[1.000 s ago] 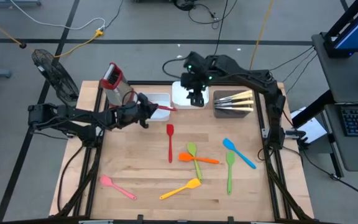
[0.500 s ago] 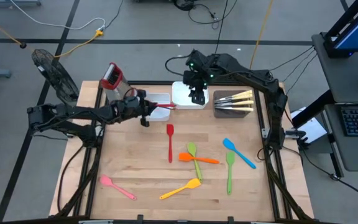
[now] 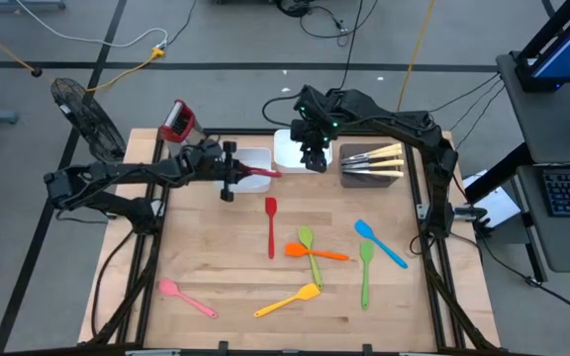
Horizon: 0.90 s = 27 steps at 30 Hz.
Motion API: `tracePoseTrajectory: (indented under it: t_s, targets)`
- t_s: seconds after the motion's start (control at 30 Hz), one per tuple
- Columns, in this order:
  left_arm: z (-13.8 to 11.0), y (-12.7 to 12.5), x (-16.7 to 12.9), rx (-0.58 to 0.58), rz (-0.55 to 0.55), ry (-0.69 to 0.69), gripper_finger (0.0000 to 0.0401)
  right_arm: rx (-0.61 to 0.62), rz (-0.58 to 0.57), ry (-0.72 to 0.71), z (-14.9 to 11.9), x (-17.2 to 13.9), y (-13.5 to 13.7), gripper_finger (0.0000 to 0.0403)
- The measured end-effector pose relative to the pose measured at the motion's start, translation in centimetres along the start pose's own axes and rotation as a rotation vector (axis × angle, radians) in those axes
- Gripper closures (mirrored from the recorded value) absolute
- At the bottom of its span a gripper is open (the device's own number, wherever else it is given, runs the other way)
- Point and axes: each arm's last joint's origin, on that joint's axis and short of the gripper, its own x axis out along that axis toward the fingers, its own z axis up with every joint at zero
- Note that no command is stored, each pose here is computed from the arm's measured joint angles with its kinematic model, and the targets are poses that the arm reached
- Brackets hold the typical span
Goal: Pick & Place Kitchen Items
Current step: Put the red serving spoon into the left white bin
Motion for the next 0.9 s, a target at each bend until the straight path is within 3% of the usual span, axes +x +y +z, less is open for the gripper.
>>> tracePoseTrajectory:
  t_s: [0.23,0.6,0.9]
  targets:
    - [1.0,0.0,-0.1,-0.044,0.063,-0.030,0.0386,-0.002,-0.005,-0.005,0.0,-0.1,-0.2,0.0222]
    - [2.2,-0.2,0.5,-0.070,0.074,-0.073,0.0386,-0.008,-0.008,-0.015,0.1,-0.1,-0.2,0.0222]
    - [2.6,-0.6,1.9,-0.113,0.099,0.030,0.0362,-0.008,-0.007,-0.015,0.1,-0.1,-0.2,0.0222]
